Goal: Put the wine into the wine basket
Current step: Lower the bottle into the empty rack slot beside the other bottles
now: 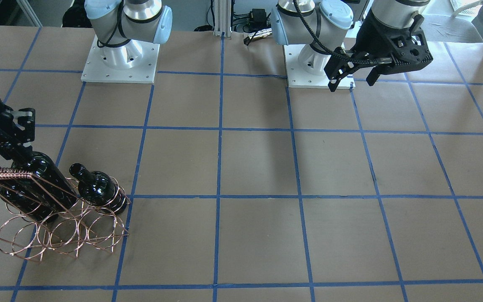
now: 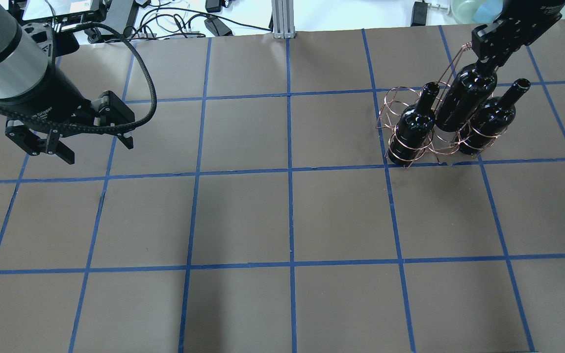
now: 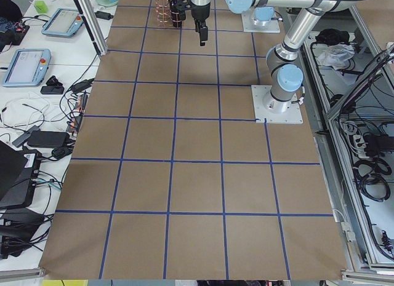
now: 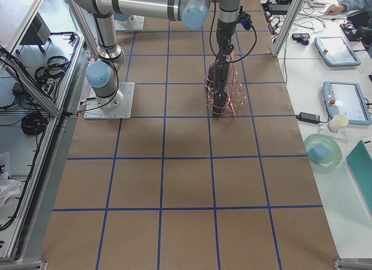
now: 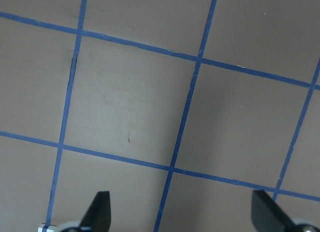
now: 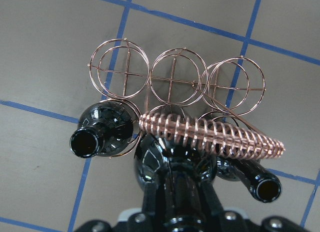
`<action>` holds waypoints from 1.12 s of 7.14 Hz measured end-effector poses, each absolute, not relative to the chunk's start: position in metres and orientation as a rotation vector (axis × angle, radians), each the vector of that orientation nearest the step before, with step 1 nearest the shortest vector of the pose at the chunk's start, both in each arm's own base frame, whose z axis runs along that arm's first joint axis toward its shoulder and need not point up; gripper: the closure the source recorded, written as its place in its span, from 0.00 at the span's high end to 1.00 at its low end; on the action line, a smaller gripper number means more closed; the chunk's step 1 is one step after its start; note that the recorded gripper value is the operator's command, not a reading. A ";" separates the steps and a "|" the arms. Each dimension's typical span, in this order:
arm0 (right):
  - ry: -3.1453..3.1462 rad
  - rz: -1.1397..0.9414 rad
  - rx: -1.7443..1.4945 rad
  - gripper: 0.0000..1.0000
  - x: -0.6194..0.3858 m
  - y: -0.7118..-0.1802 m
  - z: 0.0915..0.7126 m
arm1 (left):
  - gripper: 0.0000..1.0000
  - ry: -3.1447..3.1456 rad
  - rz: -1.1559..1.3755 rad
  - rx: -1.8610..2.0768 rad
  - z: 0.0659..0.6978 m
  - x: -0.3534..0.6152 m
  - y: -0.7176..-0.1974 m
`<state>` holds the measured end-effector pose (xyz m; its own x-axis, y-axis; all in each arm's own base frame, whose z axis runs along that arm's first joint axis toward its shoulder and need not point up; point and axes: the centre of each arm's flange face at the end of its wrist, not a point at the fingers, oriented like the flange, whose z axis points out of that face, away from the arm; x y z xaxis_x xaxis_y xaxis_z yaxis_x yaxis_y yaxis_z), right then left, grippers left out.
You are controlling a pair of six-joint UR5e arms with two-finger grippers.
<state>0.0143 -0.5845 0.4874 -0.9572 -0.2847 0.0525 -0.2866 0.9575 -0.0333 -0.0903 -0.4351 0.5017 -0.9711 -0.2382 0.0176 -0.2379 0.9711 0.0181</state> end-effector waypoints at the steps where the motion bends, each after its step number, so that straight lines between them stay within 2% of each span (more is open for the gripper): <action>1: -3.052 0.061 0.462 0.00 0.012 -0.584 0.488 | 1.00 -3.099 -0.025 0.373 0.502 -0.090 -0.435; 8: -3.044 0.064 0.476 0.00 0.010 -0.585 0.488 | 1.00 -3.101 -0.025 0.357 0.502 -0.090 -0.436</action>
